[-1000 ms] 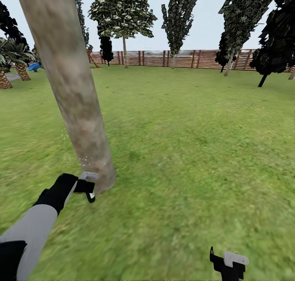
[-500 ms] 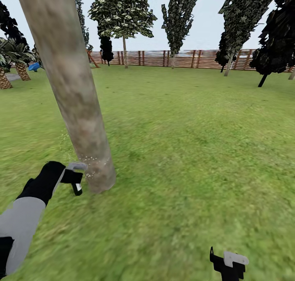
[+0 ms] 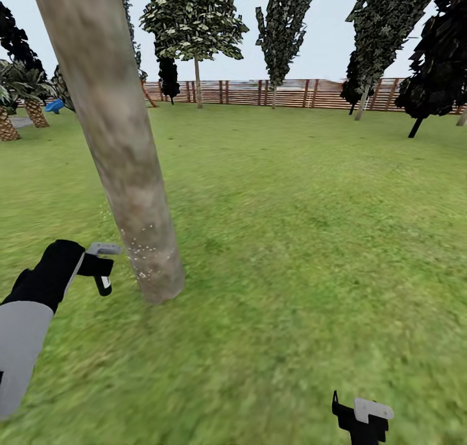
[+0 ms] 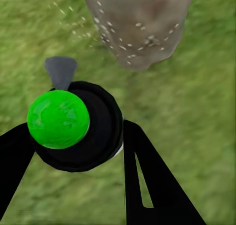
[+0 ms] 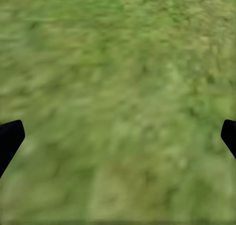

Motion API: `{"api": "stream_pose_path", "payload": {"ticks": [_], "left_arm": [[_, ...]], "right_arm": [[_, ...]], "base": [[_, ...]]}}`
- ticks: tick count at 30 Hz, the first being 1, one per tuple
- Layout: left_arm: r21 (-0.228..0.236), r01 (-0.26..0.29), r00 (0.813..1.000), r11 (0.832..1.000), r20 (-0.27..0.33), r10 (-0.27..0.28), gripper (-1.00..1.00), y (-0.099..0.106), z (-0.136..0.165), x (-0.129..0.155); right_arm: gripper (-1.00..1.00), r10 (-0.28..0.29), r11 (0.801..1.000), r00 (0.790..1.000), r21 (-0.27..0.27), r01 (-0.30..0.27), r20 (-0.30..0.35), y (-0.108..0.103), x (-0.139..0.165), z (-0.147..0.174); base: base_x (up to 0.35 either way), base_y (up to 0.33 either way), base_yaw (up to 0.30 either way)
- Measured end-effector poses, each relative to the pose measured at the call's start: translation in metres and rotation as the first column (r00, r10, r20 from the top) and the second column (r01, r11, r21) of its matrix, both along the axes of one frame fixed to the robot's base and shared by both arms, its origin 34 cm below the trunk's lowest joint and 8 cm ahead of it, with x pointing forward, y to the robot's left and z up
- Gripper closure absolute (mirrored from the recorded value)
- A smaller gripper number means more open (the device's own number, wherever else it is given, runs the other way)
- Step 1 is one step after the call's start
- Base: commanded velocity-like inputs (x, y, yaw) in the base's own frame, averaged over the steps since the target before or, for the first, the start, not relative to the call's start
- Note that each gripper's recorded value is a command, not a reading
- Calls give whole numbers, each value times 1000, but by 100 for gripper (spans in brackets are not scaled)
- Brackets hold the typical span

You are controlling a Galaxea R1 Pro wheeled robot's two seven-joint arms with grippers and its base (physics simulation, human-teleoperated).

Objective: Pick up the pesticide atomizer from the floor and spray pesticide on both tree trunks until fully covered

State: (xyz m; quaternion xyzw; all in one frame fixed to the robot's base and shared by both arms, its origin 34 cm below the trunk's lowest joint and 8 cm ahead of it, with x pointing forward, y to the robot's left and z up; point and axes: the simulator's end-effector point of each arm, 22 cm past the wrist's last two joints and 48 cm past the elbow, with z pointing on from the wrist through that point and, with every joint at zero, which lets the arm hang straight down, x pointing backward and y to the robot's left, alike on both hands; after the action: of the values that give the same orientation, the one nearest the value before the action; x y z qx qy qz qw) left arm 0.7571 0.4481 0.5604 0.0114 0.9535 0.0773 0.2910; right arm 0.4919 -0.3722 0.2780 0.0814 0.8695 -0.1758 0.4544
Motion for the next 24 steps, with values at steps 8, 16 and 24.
{"api": "stream_pose_path", "payload": {"ticks": [8, 16, 24], "left_arm": [[2, 0, 1000, 1000, -1, 0, 100, 1, -1, -1], [4, 25, 997, 1000, -67, -25, 100, -10, -40, -24], [-49, 66, 994, 997, -80, -70, 100, -31, -49, -28]], "right_arm": [[-100, 0, 1000, 1000, 0, 0, 0, 0, 0, 0], [-100, -1, 1000, 1000, 1, 1, 0, 0, 0, 0], [-100, -1, 1000, 1000, 0, 1, 0, 0, 0, 0]], "base": [[251, 211, 0], [65, 72, 146], [50, -92, 6]]}}
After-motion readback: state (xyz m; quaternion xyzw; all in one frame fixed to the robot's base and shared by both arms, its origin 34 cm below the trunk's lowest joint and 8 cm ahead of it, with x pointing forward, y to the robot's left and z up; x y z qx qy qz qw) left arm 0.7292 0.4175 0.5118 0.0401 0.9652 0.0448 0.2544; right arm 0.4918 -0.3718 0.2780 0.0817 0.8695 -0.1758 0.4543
